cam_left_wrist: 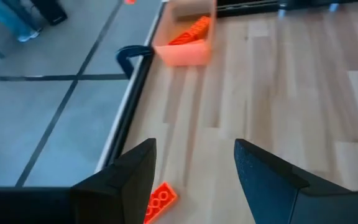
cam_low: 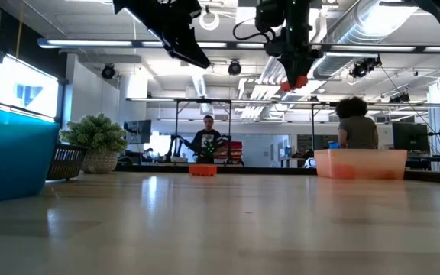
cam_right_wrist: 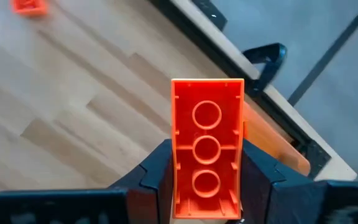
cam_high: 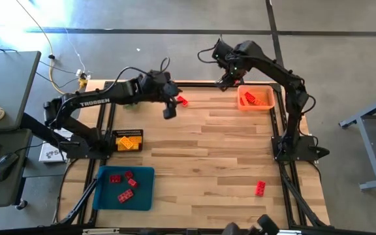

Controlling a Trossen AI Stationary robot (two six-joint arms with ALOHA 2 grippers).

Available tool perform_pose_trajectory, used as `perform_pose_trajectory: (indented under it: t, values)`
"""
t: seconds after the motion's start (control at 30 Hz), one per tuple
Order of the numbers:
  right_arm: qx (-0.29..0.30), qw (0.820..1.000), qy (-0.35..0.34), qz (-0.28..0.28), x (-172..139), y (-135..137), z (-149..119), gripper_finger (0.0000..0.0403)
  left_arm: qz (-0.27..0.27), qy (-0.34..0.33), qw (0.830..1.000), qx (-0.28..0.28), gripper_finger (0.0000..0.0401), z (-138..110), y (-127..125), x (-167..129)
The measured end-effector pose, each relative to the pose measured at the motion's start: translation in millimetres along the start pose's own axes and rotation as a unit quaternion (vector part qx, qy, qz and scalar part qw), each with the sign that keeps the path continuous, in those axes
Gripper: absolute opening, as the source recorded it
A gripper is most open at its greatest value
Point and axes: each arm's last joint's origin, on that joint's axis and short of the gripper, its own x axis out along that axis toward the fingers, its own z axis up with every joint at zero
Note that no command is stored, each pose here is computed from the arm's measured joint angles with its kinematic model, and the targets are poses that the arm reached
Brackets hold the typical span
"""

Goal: Sort & place blocks by color
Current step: Put the orange game piece into the orange bin

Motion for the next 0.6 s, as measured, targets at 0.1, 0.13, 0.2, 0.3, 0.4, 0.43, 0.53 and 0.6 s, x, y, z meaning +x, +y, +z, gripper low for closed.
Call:
perform_pose_trajectory:
  t: [0.1,0.13,0.2,0.3,0.4,0.43,0.53,0.6]
  values:
    - [0.023,1.000,0.003,-0.007,2.8,-13.0,2.2,0.0110,0.008,0.000,1.000,-0.011,0.0203,-3.1,10.5,0.0]
    - [0.030,1.000,0.004,-0.008,3.6,-16.8,2.7,0.0112,0.009,-0.001,1.000,-0.016,0.0203,-4.0,13.6,-0.1]
    - [0.033,0.999,0.005,-0.011,4.7,-22.2,3.4,0.0113,0.003,-0.005,1.000,-0.022,0.0203,-5.6,18.6,1.9]
    - [0.036,0.999,0.006,-0.013,5.7,-26.8,4.0,0.0112,-0.009,-0.009,1.000,-0.028,0.0203,-8.7,23.6,10.8]
    - [0.039,0.999,0.006,-0.018,6.5,-30.9,4.4,0.0112,-0.002,-0.012,0.999,-0.032,0.0203,-11.8,29.4,23.0]
    - [0.038,0.999,0.007,-0.018,6.7,-32.3,4.5,0.0112,0.000,-0.009,0.999,-0.034,0.0203,-13.8,31.3,27.8]
    - [0.045,0.999,0.008,-0.020,7.9,-37.6,5.0,0.0112,0.008,-0.006,0.999,-0.031,0.0203,-19.5,37.8,41.5]
    - [0.046,0.999,0.010,-0.021,8.7,-41.7,5.2,0.0112,0.014,-0.005,0.999,-0.031,0.0203,-22.9,42.0,48.7]
